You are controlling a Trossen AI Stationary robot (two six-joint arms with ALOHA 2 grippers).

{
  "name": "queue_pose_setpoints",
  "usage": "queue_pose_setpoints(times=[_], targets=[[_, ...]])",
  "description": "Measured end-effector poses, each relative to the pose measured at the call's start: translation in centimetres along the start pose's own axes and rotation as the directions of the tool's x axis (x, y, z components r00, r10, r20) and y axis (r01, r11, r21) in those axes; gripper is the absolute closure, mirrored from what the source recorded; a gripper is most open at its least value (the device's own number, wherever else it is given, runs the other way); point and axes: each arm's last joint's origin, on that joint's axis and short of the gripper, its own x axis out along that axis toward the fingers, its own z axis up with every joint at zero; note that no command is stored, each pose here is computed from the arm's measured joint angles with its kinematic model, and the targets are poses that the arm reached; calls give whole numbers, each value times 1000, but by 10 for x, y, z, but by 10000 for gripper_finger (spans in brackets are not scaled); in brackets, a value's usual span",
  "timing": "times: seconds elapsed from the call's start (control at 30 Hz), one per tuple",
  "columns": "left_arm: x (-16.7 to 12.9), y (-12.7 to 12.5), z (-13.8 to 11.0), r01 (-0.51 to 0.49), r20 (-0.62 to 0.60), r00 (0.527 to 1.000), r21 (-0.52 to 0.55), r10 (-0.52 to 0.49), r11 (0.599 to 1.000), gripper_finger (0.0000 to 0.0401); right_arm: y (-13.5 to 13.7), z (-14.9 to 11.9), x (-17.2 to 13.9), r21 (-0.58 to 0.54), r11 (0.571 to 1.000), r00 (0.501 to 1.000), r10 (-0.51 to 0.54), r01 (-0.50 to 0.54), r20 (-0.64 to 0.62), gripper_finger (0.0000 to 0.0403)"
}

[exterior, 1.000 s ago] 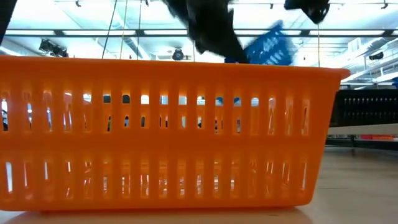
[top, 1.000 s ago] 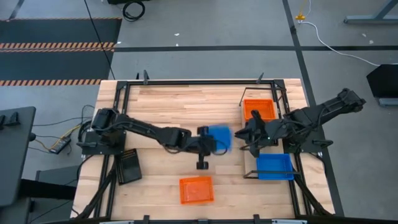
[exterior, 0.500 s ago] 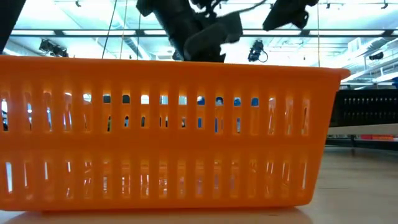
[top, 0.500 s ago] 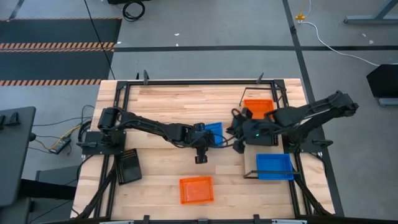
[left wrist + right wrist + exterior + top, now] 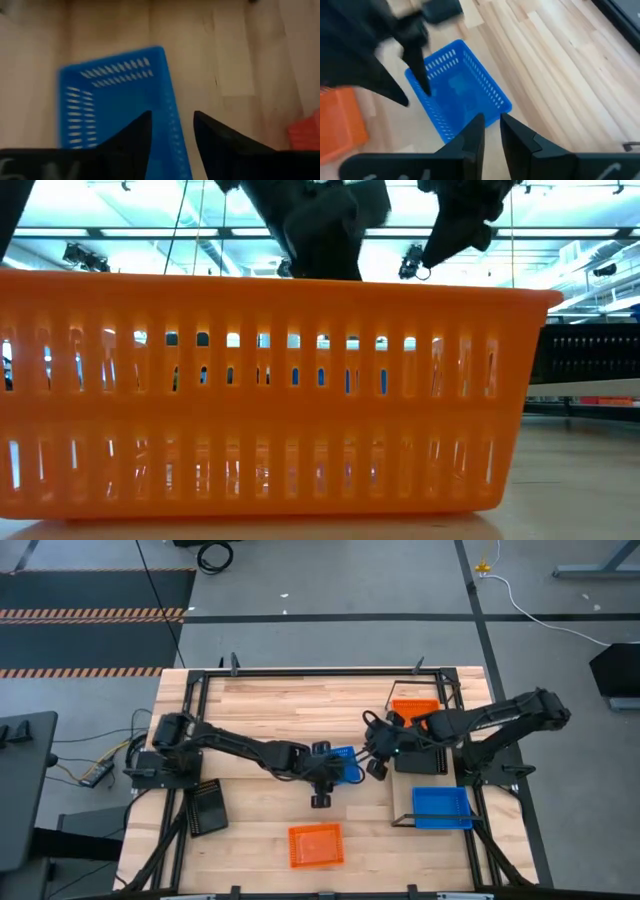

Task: Stack baskets on shelf by color
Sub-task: Stack the blue bin on top of the blue bin on the shelf

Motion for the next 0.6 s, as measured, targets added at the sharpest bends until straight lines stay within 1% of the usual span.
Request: queue_pose_setpoints(times=[0.07, 0.13, 0.23, 0.3, 0.37, 0.43, 0.6], targets=[[-16, 3, 4, -50, 27, 998, -2, 50, 999, 246, -5, 1, 3, 1, 1000, 1000, -1, 1, -25, 324], [-33, 4, 8, -119, 53, 991, -2, 119, 993, 248, -7, 1, 10, 19, 1000, 998, -1, 2, -61, 303], [-59, 6, 11, -233, 93, 968, 7, 231, 972, 257, -3, -2, 24, 29, 999, 990, 30, -26, -136, 267], [-72, 7, 11, -280, 95, 956, 16, 278, 960, 264, 2, -4, 35, 20, 998, 979, 66, -63, -193, 243], [-80, 6, 11, -295, 103, 951, 19, 292, 955, 270, 9, -9, 47, -8, 995, 963, 97, -102, -250, 223], [-86, 3, 10, -296, 102, 951, 30, 291, 955, 275, 18, -13, 58, -42, 990, 953, 119, -136, -278, 208], [-88, -4, 9, -284, 104, 955, 60, 277, 957, 284, 41, -20, 80, -141, 970, 950, 153, -196, -273, 195]])
